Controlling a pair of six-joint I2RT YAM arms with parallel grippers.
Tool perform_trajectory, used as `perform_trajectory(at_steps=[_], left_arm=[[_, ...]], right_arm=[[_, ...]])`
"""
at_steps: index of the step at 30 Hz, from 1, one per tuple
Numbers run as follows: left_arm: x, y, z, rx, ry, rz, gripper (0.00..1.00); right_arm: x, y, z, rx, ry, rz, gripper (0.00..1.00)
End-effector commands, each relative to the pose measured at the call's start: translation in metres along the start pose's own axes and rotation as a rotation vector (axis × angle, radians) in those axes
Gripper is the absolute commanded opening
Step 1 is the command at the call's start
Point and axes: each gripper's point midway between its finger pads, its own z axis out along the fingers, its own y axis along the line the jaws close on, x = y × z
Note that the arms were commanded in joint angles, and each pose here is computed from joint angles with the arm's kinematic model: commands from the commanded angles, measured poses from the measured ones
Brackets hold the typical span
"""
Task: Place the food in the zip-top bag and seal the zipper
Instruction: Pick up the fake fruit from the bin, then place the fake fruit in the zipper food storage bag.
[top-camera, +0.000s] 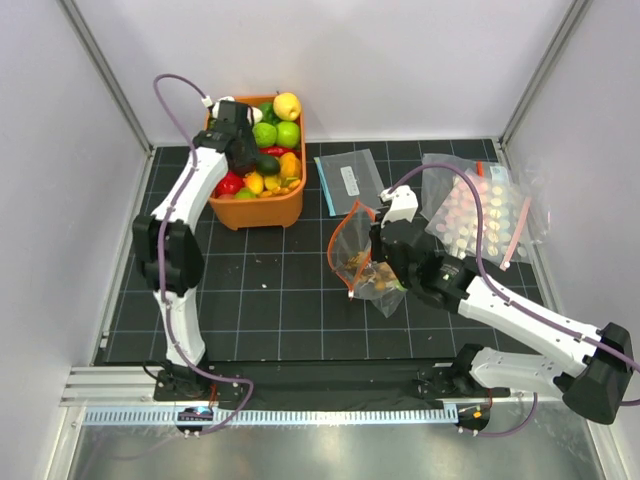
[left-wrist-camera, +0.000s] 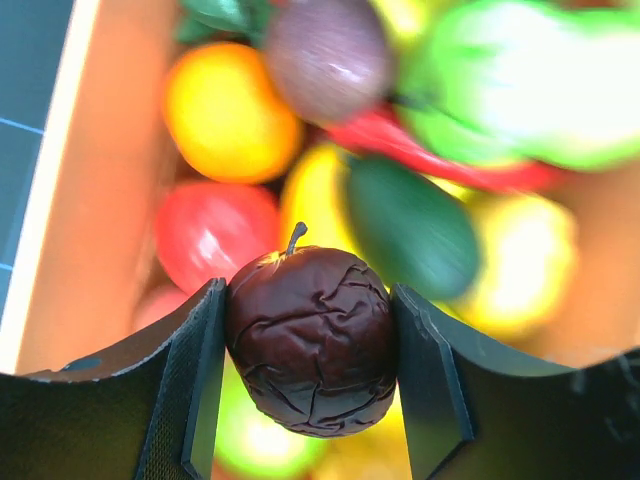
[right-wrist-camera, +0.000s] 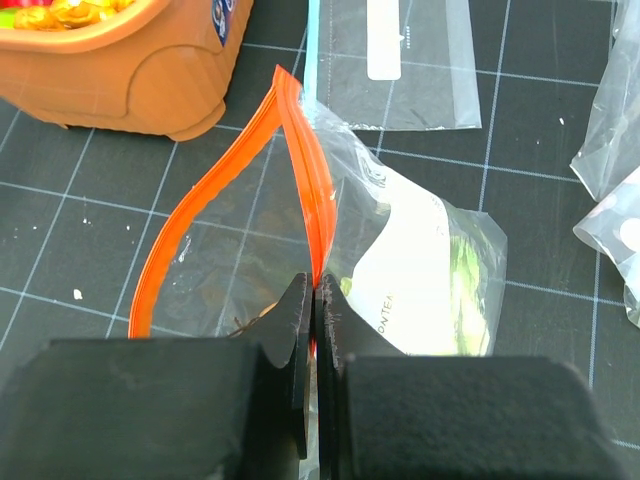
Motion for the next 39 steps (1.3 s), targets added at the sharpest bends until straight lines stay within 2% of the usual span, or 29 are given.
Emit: perform_trajectory(at_steps=[1,6,11,15,22,30,34,39], left_arm=[[-0.044,-0.033,-0.083,0.283,-0.089,-0.129,0.28],[-0.018,-0.072,-0.125,0.521,-0.015,-0.168,0.27],[0.023,-0.113,-0.169,0.675,0.026,-0.088,0.26],[0.043,-0.148,-0.233,0.797,-0.008,0.021,0.27],[0.087,-0.161,-0.296,0.948,-0.067,0.137,0.25],[0.125,-0.162,-0.327,1.069,-0.176,0.233,0.20],[0.141,-0.174,-0.331,1.111,-0.141,0.260,0.20],[0.158,-0.184,-0.306,1.060,-0.106,0.296,0.20]], right_arm=[[-0.020,0.003,-0.008,-0.025,-0.069,0.062,0.01],[-0.022,0.002,-0.010,-0.028,-0.074,0.059,0.01],[-0.024,0.001,-0.012,-0.028,-0.082,0.063,0.01],[-0.022,0.003,-0.010,-0.030,-0.077,0.063,0.01],[-0.022,0.007,-0.013,-0.054,-0.063,0.070,0.01],[-0.029,0.006,-0.024,-0.088,-0.091,0.110,0.01],[-0.030,0.005,-0.025,-0.088,-0.098,0.120,0.01],[-0.028,0.006,-0.024,-0.085,-0.090,0.122,0.01]])
